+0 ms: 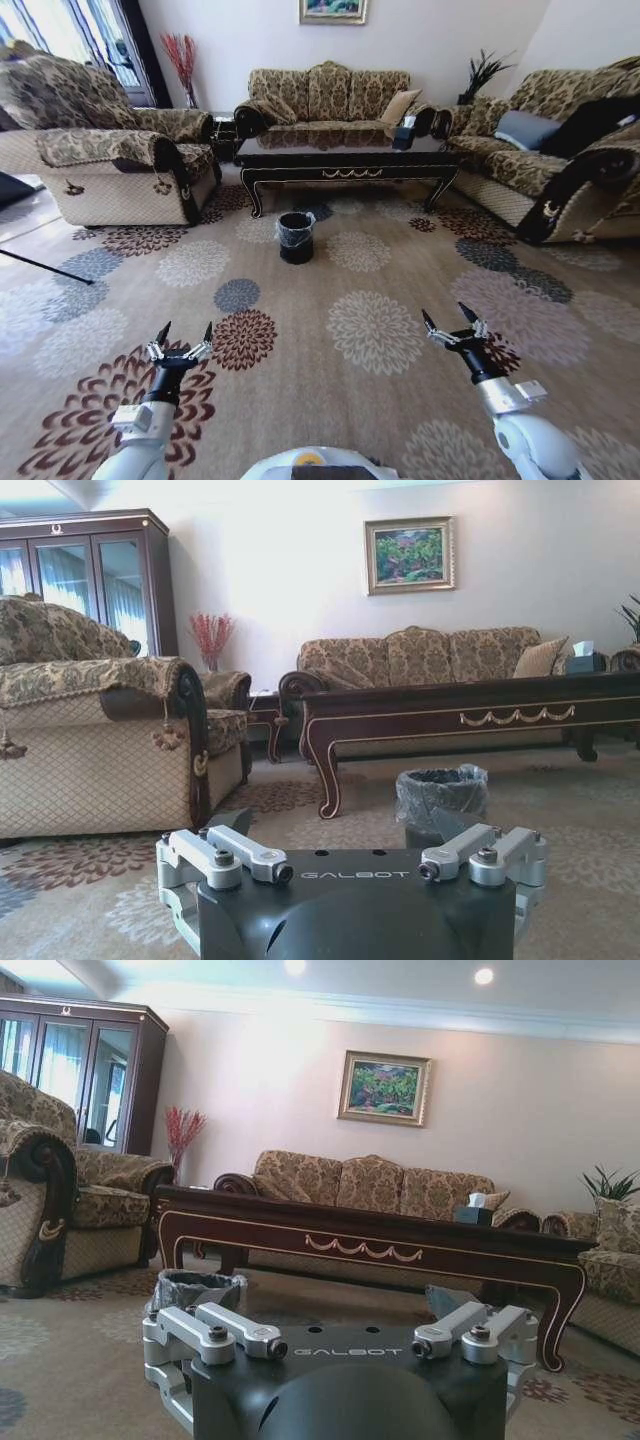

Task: Move to the front of the table and pick up the trash from the floor, then place it into the trash bin.

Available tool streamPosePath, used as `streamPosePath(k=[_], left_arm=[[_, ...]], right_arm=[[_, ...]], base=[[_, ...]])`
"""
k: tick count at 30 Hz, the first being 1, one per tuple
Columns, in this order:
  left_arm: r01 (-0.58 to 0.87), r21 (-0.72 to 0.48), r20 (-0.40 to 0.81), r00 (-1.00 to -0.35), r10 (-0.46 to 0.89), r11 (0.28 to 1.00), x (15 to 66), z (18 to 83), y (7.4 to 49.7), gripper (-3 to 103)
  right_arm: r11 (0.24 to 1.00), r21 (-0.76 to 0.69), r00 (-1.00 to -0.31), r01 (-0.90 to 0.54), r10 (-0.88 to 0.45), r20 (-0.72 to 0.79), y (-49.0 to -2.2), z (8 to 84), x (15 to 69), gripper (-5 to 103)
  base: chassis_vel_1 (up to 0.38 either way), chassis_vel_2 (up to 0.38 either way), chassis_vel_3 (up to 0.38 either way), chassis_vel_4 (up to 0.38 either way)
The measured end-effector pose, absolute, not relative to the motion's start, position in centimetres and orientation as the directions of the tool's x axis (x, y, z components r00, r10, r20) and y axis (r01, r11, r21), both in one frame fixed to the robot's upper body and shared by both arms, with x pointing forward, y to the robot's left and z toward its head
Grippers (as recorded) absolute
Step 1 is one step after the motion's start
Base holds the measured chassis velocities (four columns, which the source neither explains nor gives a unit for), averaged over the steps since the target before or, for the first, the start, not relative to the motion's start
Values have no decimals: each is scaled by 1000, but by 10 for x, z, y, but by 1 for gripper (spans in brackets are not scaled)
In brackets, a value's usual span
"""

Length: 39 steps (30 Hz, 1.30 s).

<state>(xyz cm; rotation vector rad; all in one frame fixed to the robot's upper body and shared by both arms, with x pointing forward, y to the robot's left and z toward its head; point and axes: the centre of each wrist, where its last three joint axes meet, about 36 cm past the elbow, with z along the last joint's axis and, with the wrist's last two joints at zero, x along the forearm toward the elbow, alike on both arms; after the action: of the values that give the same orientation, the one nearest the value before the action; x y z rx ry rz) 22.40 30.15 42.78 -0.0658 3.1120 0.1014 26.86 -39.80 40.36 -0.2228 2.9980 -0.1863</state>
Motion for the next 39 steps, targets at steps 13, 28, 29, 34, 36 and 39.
streamPosePath(k=[13, 28, 29, 34, 36, 39], left_arm=[[-43, 64, -29, -999, -41, 997, 224, 428, 301, 100], [-43, 64, -29, -999, -41, 997, 224, 428, 301, 100], [-43, 64, -29, -999, -41, 997, 224, 428, 301, 100], [-43, 64, -28, -999, -41, 997, 224, 428, 301, 100], [-43, 64, -29, -999, -41, 997, 224, 428, 301, 100], [-43, 64, -29, -999, -41, 997, 224, 428, 301, 100]], right_arm=[[981, -132, -981, -139, -155, -120, -398, 404, 269, 100], [981, -132, -981, -139, -155, -120, -398, 404, 269, 100], [981, -132, -981, -139, -155, -120, -398, 404, 269, 100], [981, -132, -981, -139, -155, -119, -398, 404, 269, 100], [981, -132, -981, -139, -155, -120, -398, 404, 269, 100], [982, -132, -981, -139, -155, -120, -398, 404, 269, 100]], base=[[197, -202, -193, 205], [91, -95, -92, 92], [0, 0, 0, 0], [0, 0, 0, 0], [0, 0, 0, 0], [0, 0, 0, 0]])
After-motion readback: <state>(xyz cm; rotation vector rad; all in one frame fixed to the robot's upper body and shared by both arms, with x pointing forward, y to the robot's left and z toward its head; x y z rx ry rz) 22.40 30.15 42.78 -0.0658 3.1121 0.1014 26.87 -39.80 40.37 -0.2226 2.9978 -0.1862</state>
